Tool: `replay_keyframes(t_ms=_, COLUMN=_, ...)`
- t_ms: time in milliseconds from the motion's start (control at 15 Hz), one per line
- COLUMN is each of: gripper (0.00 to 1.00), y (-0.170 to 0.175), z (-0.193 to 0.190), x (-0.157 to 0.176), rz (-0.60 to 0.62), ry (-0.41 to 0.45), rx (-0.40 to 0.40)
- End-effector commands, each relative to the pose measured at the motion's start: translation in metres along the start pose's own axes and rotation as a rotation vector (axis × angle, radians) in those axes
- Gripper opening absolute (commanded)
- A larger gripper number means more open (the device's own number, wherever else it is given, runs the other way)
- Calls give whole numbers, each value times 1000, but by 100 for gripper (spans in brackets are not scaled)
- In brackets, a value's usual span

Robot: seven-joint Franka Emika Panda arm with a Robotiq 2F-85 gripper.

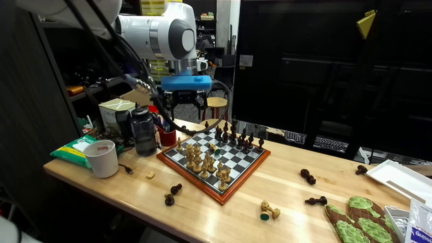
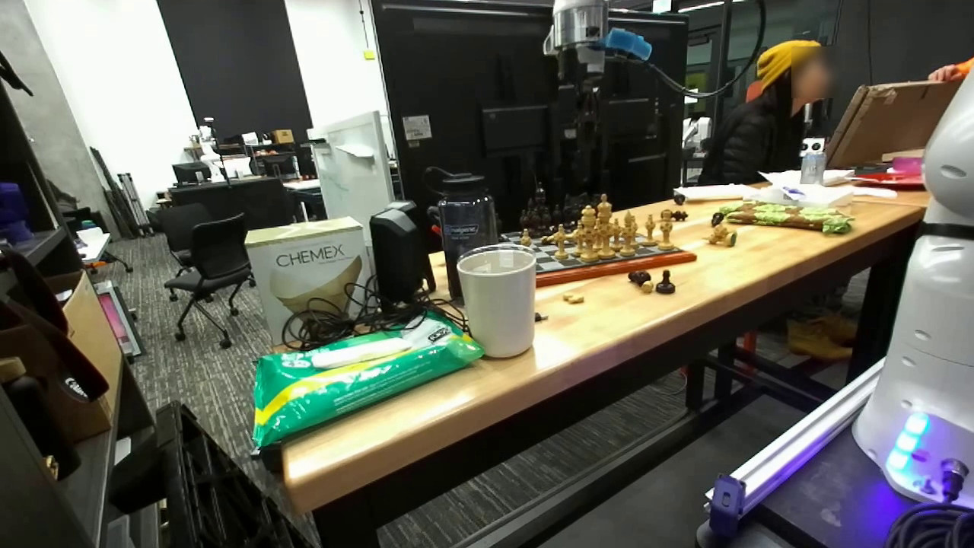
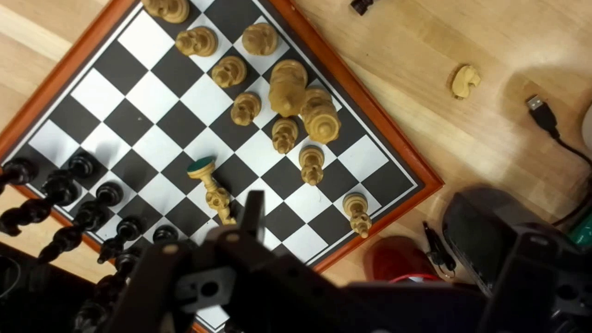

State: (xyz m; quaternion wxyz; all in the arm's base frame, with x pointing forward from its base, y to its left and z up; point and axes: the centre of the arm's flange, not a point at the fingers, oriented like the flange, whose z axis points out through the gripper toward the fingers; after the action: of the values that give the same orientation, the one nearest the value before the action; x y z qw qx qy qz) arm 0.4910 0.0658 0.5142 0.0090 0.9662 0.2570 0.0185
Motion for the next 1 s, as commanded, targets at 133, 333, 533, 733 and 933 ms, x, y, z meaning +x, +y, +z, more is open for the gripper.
replay_keyframes(t_ms=133, gripper=100, y=56, z=11, x=51, rz=-163, ry=-50, rx=-27)
replay_keyframes(t_ms=333, gripper=100, y=87, z=24, x=69, rz=-241, ry=-33, rx=-24)
replay_keyframes(t_ms=533, gripper=100, y=110, z=35, x=81, rz=-291, ry=15, rx=-13)
replay_keyframes(t_ms=733, gripper=100, y=118, z=36, x=76, rz=-288, ry=126, rx=44)
replay_keyframes(t_ms=933, gripper=100, y=117, z=48, x=76, rz=-259, ry=70, rx=26)
